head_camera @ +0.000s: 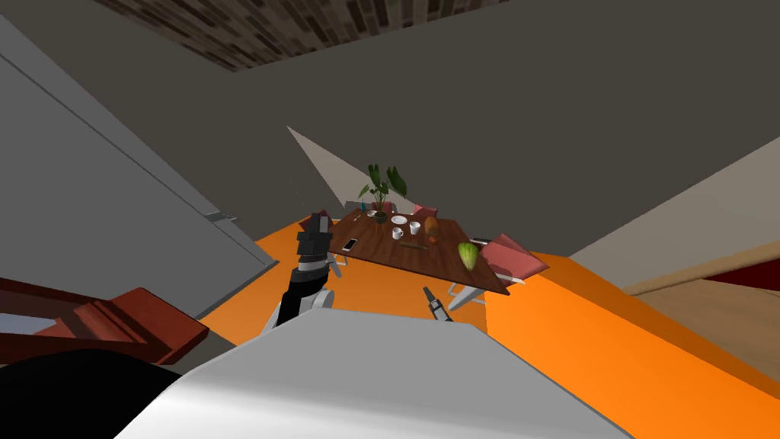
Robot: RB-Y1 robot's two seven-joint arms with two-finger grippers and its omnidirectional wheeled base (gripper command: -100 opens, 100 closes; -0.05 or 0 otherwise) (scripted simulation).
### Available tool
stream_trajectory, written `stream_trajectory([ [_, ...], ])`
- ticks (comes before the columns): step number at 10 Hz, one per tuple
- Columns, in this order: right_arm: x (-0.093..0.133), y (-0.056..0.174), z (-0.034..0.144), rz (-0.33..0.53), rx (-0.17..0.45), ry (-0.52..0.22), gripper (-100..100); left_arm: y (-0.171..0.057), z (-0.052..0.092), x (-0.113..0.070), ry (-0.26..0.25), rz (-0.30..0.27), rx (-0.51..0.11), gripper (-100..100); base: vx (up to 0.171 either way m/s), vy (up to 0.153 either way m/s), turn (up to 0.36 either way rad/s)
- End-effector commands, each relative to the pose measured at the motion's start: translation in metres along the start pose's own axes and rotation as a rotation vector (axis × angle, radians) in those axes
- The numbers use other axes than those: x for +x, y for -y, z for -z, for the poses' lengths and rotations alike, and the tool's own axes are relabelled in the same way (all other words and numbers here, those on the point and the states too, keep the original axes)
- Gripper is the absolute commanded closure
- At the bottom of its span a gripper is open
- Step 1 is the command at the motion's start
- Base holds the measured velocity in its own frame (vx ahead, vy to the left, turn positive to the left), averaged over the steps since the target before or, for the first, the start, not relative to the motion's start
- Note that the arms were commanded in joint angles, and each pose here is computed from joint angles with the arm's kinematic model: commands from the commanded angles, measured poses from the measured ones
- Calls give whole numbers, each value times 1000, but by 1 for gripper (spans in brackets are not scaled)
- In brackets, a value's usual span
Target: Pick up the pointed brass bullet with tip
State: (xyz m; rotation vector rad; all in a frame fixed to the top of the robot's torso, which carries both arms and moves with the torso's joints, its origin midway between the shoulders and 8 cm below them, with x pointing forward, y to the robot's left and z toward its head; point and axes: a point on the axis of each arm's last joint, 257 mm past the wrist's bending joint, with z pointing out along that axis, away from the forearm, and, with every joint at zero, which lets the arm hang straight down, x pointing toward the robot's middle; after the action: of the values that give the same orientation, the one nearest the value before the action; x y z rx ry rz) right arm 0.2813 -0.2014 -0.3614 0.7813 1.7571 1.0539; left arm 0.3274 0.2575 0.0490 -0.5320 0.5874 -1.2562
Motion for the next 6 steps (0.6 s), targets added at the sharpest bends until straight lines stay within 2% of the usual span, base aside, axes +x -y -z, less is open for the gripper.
stream_trajectory([
  [1,12,24,13,22,59,-34,-100,0,0,0,0,0,0,0,-38,36,102],
  [2,25,55,31,74,129,-93,-100,0,0,0,0,0,0,0,-27,40,265],
  [3,27,61,34,73,143,-96,-100,0,0,0,0,0,0,0,-16,26,94],
  [4,37,85,51,128,198,-152,-100,0,0,0,0,0,0,0,-15,45,223],
  [5,39,97,58,126,225,-159,-100,0,0,0,0,0,0,0,-13,38,110],
  [6,46,121,78,183,279,-216,-100,0,0,0,0,0,0,0,-12,57,243],
])
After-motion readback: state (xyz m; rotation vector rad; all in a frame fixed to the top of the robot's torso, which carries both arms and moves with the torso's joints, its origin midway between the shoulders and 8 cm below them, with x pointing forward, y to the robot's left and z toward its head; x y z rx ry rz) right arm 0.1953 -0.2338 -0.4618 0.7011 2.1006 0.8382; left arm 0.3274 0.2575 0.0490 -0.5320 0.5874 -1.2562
